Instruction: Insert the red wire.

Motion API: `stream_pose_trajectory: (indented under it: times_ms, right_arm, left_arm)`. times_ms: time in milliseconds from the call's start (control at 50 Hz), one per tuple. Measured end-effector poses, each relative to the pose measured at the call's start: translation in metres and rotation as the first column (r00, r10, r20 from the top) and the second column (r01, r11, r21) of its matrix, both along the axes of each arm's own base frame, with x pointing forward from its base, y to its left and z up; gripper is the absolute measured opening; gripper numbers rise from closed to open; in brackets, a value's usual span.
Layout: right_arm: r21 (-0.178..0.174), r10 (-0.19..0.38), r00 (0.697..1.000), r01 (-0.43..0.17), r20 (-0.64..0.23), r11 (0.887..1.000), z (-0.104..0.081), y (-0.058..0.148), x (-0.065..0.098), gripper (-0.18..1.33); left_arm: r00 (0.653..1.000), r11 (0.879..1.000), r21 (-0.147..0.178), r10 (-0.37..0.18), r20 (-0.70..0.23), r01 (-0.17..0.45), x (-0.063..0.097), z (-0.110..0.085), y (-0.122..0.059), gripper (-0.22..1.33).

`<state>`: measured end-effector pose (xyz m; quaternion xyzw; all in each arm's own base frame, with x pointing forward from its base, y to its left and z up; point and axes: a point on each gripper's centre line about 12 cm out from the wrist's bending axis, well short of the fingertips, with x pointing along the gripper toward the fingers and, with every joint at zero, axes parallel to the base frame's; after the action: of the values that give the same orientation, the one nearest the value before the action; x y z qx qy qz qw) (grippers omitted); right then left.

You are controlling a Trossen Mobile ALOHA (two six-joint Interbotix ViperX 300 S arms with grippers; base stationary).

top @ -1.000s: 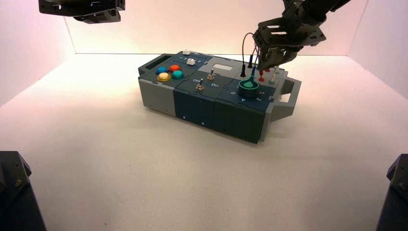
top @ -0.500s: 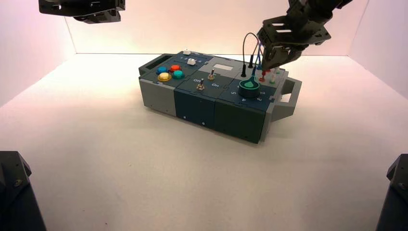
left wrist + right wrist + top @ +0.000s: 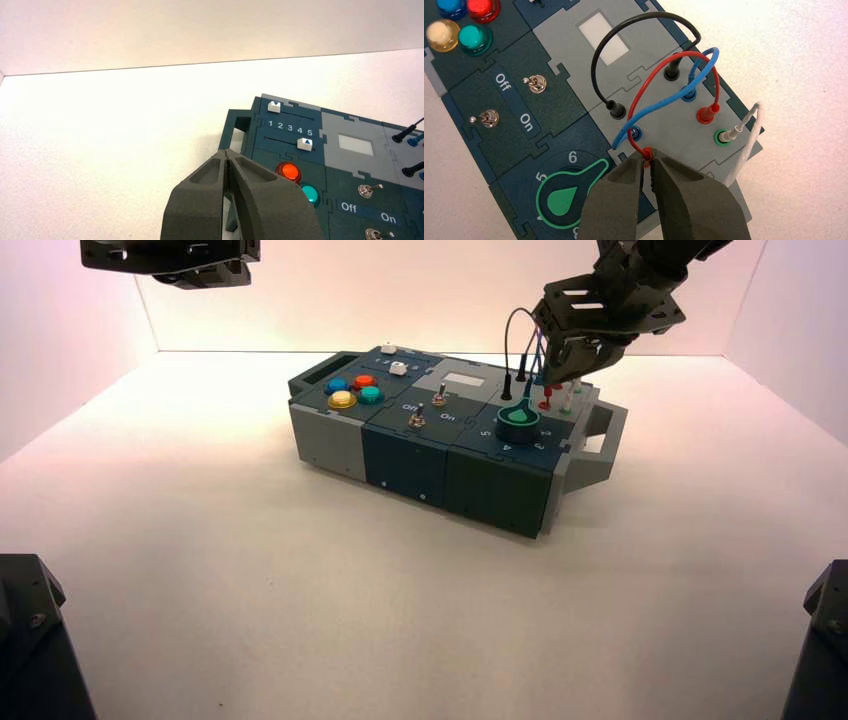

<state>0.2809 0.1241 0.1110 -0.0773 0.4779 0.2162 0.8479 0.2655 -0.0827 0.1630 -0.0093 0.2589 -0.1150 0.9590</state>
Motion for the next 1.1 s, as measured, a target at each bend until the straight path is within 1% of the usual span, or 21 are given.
stream_pose_trajectory:
  times_ms: [420, 1100]
  right_arm:
    - [-0.003, -0.005, 1.000, 0.005, 0.028, 1.000, 0.0013, -0.0003, 0.0015, 0.01]
    - [-0.001, -0.006, 0.999, 0.006, 0.048, 1.000, 0.0032, 0.0011, 0.0027, 0.01]
  left_arm:
    - [1.000, 1.000, 0.000, 0.000, 0.000, 0.000, 0.0000, 0.0000, 0.0000, -0.16]
    - [1.000, 1.000, -0.001, 0.001, -0.002, -0.001, -0.0004, -0.0005, 0.0002, -0.16]
